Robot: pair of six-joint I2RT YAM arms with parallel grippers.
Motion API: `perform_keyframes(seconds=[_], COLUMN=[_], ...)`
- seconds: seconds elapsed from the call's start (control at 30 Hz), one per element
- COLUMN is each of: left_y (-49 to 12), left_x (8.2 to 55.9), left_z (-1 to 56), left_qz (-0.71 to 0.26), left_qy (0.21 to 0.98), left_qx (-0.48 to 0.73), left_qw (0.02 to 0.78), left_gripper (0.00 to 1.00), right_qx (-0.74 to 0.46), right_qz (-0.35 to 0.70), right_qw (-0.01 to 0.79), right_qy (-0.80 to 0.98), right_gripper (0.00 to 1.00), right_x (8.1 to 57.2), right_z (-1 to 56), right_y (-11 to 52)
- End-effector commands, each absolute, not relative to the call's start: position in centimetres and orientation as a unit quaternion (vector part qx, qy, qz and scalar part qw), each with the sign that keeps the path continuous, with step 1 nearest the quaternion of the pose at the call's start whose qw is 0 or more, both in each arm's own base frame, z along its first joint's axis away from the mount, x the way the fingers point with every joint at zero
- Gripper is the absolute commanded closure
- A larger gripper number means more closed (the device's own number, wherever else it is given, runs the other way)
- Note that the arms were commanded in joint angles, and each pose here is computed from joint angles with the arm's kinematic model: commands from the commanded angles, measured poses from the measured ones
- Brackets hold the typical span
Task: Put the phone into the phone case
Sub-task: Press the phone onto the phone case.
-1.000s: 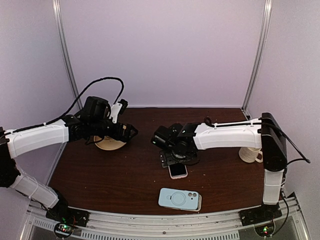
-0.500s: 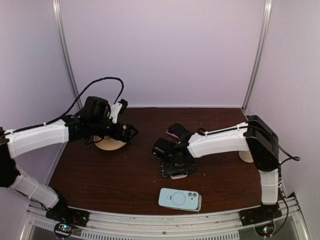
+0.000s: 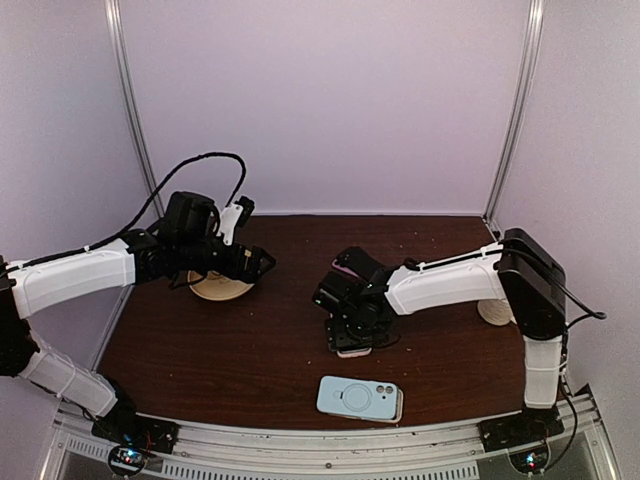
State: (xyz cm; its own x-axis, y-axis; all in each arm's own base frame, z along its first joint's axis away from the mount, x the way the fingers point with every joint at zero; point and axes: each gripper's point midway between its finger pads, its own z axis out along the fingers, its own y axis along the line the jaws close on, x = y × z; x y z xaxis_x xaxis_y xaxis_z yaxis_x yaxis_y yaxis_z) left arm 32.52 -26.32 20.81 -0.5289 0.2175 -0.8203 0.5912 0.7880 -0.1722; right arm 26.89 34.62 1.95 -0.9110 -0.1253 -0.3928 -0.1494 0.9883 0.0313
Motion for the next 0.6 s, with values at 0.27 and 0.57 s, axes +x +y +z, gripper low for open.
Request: perform_keyframes(seconds=[0.27, 0.57], left_y=[-26.42, -26.42], left_x=[32.89, 32.87], left_z=[22.45, 22.62], left_qz=[-0.231, -0.232], left_qy=[0.828, 0.827], left_qx=[0.243, 0.244], left_qw=[0.449, 0.451], left_gripper=[0.03, 0.02], right_qx=[-0.097, -0.109], right_qz=[-0.005, -0.003], right_qw=[0.153, 0.151], right_qy=[0.983, 0.982], right_gripper=[0.4, 0.16], right_x=[25.62, 25.4], right_z=[-1.0, -0.71], right_y=[31.83, 31.75])
